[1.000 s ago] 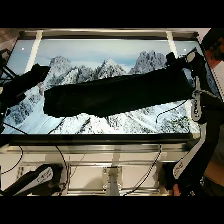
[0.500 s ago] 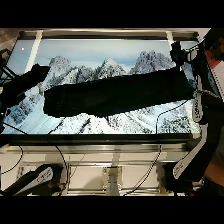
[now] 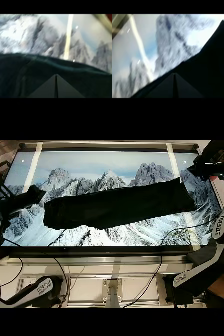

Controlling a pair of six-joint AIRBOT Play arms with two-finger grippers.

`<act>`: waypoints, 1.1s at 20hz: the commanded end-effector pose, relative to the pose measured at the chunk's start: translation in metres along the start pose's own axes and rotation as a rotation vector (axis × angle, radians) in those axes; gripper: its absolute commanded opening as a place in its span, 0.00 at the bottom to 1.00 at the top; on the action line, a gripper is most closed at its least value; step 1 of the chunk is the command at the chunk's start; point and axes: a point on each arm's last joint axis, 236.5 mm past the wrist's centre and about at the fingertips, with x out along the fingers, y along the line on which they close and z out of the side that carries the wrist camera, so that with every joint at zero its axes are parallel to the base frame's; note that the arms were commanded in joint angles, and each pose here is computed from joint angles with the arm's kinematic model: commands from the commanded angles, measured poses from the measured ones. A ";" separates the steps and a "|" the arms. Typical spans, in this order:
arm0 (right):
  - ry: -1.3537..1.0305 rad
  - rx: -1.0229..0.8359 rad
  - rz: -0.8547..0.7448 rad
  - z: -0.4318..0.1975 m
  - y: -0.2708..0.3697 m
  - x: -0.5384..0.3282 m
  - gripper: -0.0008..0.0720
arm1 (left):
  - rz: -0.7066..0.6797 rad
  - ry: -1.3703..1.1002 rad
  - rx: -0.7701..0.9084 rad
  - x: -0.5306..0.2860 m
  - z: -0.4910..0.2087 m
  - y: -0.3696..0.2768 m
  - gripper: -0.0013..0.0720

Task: Fold the clothes and pants, and hang the long-sleeved shirts on hangers.

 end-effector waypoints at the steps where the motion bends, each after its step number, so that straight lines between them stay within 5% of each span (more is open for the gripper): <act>1: 0.187 -0.125 0.291 -0.044 0.043 -0.032 0.03 | 0.102 0.275 -0.100 -0.017 -0.056 0.063 0.06; 2: 0.210 -0.126 0.287 -0.049 0.043 -0.032 0.03 | 0.118 0.311 -0.129 -0.019 -0.063 0.077 0.12; 3: 0.219 -0.113 0.283 -0.051 0.044 -0.030 0.04 | 0.121 0.322 -0.159 -0.020 -0.065 0.085 0.30; 4: 0.222 -0.085 0.277 -0.051 0.044 -0.030 0.06 | 0.122 0.328 -0.181 -0.020 -0.066 0.091 0.58; 6: 0.225 -0.055 0.263 -0.052 0.044 -0.027 0.07 | 0.126 0.308 -0.194 -0.016 -0.062 0.096 0.70; 10: 0.253 -0.054 0.270 -0.059 0.051 -0.024 0.10 | 0.186 0.182 -0.119 -0.012 -0.033 0.116 0.70; 12: 0.276 -0.027 0.273 -0.065 0.056 -0.022 0.53 | 0.185 0.182 -0.110 -0.010 -0.029 0.117 0.71; 13: 0.293 -0.034 0.278 -0.070 0.059 -0.021 0.64 | 0.179 0.196 -0.105 -0.008 -0.029 0.118 0.72; 14: 0.301 -0.039 0.280 -0.072 0.062 -0.020 0.64 | 0.176 0.214 -0.106 -0.005 -0.029 0.119 0.72; 16: 0.312 -0.049 0.283 -0.077 0.068 -0.016 0.64 | 0.152 0.260 -0.114 0.003 -0.027 0.121 0.88; 19: 0.324 -0.058 0.283 -0.082 0.072 -0.012 0.87 | 0.131 0.305 -0.124 0.016 -0.023 0.128 0.90; 22: 0.333 -0.065 0.287 -0.085 0.076 -0.010 0.87 | 0.127 0.329 -0.152 0.030 -0.025 0.141 0.92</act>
